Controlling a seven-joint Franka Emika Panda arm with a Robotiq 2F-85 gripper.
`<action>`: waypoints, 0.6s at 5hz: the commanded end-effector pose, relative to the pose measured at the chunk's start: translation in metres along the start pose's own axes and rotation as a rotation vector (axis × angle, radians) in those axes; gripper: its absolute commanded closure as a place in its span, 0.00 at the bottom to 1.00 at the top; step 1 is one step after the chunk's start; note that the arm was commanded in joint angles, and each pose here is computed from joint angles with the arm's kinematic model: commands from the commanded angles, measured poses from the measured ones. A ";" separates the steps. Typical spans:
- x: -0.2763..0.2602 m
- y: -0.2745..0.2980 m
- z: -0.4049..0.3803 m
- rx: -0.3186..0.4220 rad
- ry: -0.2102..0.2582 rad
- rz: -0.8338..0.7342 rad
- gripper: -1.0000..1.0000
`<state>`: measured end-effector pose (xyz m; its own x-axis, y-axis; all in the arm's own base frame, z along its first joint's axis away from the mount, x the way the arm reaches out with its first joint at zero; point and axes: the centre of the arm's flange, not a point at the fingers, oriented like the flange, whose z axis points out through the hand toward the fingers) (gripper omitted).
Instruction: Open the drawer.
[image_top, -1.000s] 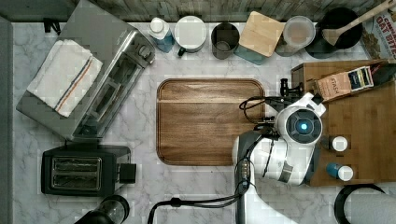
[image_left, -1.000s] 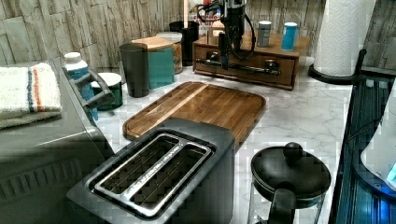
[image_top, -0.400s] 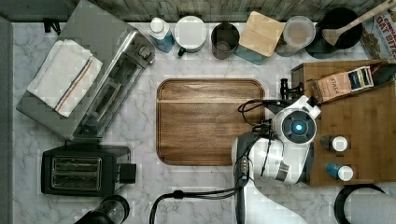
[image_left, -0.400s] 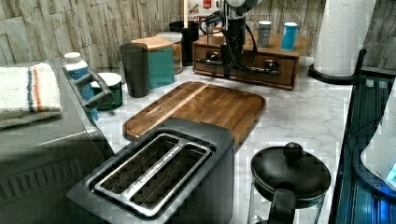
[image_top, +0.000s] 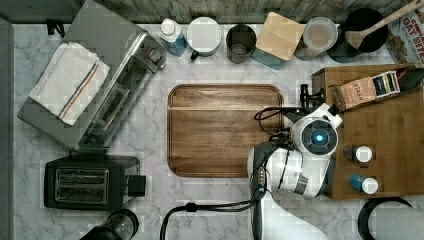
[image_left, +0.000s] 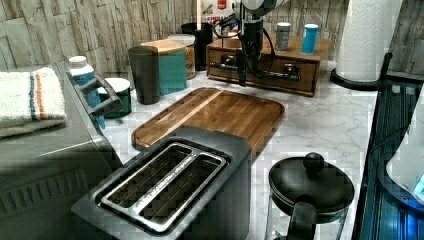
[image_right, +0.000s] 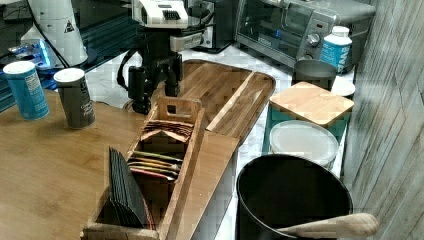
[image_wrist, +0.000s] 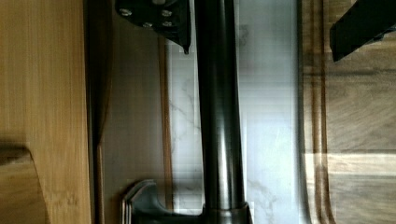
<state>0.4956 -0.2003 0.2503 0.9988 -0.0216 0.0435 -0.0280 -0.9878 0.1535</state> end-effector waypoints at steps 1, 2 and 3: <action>0.004 -0.009 0.000 0.022 0.059 0.004 0.00; 0.009 -0.022 0.000 0.037 0.023 0.004 0.00; 0.009 -0.045 -0.002 0.080 0.035 -0.056 0.00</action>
<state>0.4974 -0.1990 0.2509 0.9964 -0.0425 0.0740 -0.0523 -0.9894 0.1355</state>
